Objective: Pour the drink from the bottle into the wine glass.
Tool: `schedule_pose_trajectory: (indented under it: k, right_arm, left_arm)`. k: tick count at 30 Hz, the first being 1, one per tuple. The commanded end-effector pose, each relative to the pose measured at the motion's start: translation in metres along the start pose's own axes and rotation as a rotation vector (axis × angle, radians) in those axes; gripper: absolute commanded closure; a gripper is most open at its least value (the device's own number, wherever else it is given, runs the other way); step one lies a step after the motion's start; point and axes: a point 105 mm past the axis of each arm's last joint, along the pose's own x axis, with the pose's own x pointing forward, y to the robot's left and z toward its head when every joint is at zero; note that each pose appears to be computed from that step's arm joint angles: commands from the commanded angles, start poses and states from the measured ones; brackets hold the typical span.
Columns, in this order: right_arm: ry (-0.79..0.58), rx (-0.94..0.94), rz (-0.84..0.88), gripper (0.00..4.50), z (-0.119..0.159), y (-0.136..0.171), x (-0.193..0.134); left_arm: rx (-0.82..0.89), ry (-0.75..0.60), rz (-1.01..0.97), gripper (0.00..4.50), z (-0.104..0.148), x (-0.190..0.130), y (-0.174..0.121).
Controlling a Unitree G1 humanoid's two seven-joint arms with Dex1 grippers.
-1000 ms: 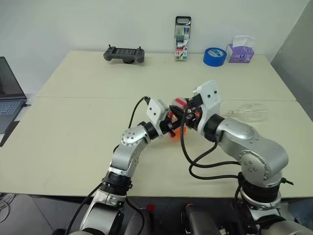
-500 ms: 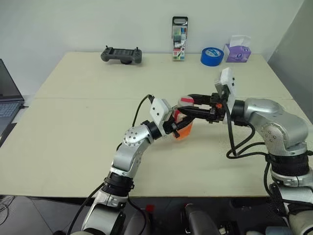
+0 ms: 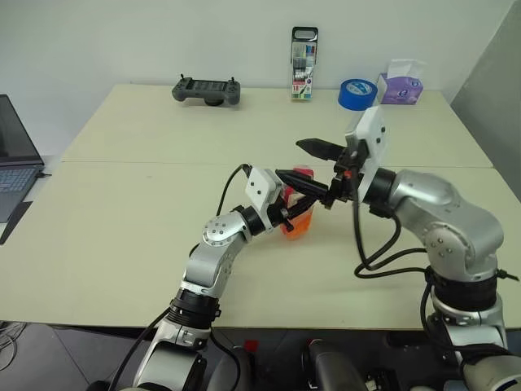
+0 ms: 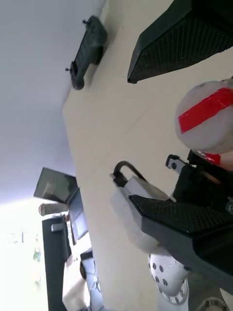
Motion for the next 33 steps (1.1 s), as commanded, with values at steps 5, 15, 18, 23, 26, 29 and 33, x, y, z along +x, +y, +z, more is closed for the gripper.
schedule_pose_trajectory:
  k: [5,15,18,23,26,29,33]
  right_arm:
    - [0.021,-0.002,-0.284,0.58,0.001,0.0,-0.012]
    - [0.059,0.06,-0.328,0.58,-0.005,0.017,-0.016]
    - [0.08,0.075,-0.332,0.58,-0.01,0.019,-0.015]
    - [0.092,0.084,-0.353,0.58,-0.013,0.018,-0.012]
    - [0.075,0.107,-0.364,0.58,-0.011,0.019,-0.008]
    - [0.06,0.121,-0.376,0.58,-0.01,0.019,-0.006]
    - [0.066,0.124,-0.38,0.58,-0.011,0.02,-0.004]
  left_arm:
    - [0.041,-0.042,-0.004,2.74,0.014,0.001,0.004]
    - [0.049,-0.033,-0.004,2.74,0.013,0.002,0.008]
    - [0.052,-0.033,-0.003,2.74,0.012,0.002,0.008]
    - [0.057,-0.037,-0.005,2.74,0.013,0.002,0.007]
    - [0.061,-0.038,-0.009,2.74,0.013,0.002,0.006]
    - [0.063,-0.039,-0.012,2.74,0.012,0.001,0.005]
    - [0.063,-0.038,-0.015,2.74,0.012,0.001,0.003]
